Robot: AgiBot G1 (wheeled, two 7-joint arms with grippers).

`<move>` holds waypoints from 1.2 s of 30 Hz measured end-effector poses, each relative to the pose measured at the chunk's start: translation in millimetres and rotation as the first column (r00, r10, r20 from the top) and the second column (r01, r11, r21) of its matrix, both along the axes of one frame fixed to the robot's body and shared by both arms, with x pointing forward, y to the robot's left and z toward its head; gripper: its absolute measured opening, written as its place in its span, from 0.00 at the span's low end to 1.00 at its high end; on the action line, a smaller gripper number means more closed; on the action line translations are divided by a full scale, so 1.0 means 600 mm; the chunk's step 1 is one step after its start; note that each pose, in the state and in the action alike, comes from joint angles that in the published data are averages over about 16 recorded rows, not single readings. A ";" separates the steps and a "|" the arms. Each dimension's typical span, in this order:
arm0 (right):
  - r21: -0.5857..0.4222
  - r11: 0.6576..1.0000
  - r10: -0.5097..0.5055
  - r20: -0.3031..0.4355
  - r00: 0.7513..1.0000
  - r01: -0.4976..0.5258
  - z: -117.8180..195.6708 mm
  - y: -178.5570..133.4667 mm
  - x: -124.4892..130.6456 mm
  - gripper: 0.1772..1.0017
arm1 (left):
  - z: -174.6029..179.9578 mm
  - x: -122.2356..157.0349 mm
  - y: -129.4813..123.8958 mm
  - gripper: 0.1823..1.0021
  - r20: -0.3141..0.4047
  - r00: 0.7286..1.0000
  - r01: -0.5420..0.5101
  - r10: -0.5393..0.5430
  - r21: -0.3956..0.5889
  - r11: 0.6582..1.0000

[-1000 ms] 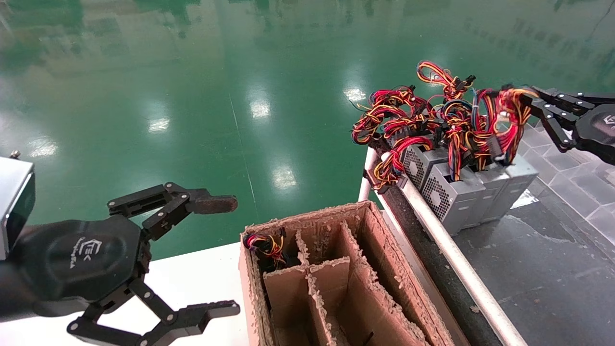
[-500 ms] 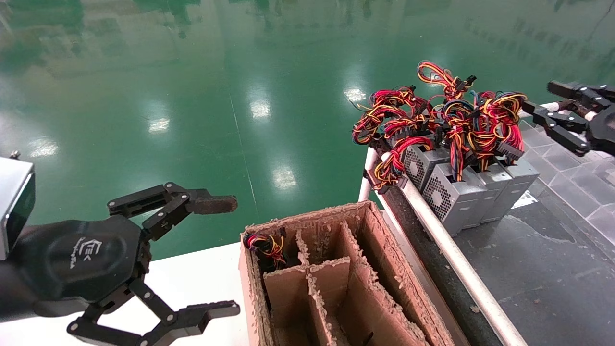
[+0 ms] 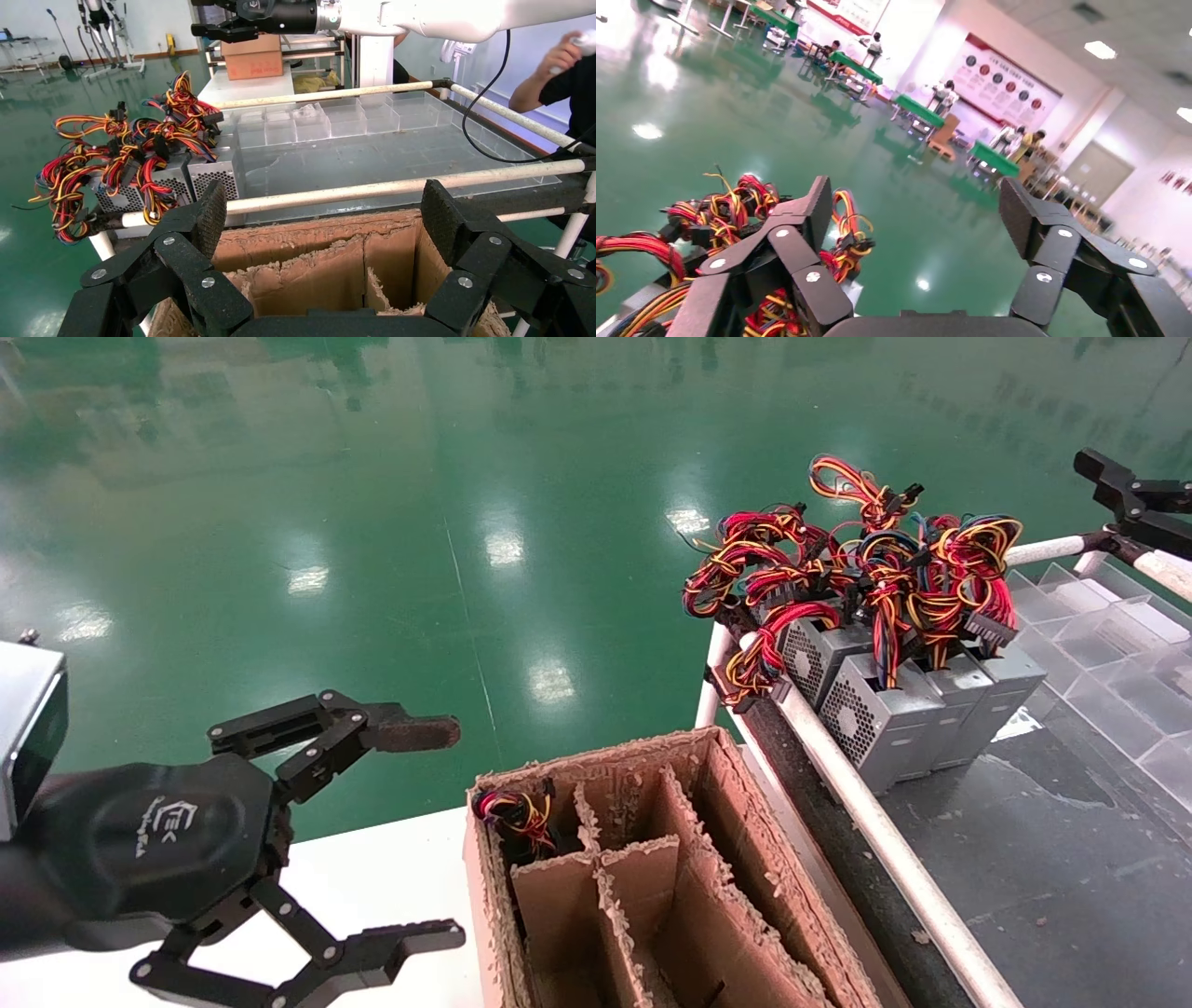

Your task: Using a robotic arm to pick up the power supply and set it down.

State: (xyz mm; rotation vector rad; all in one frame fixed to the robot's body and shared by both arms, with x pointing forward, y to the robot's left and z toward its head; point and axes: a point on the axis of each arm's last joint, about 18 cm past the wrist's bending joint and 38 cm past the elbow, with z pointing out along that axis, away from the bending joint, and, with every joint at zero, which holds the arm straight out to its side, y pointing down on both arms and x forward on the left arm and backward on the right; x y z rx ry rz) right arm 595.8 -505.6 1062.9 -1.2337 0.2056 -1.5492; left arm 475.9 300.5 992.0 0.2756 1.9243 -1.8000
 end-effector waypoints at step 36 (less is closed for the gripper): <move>-0.092 0.865 0.468 -0.205 0.859 -0.493 -0.033 0.202 -0.093 1.00 | 0.000 0.000 0.000 1.00 0.000 1.000 0.000 0.000 0.000 1.000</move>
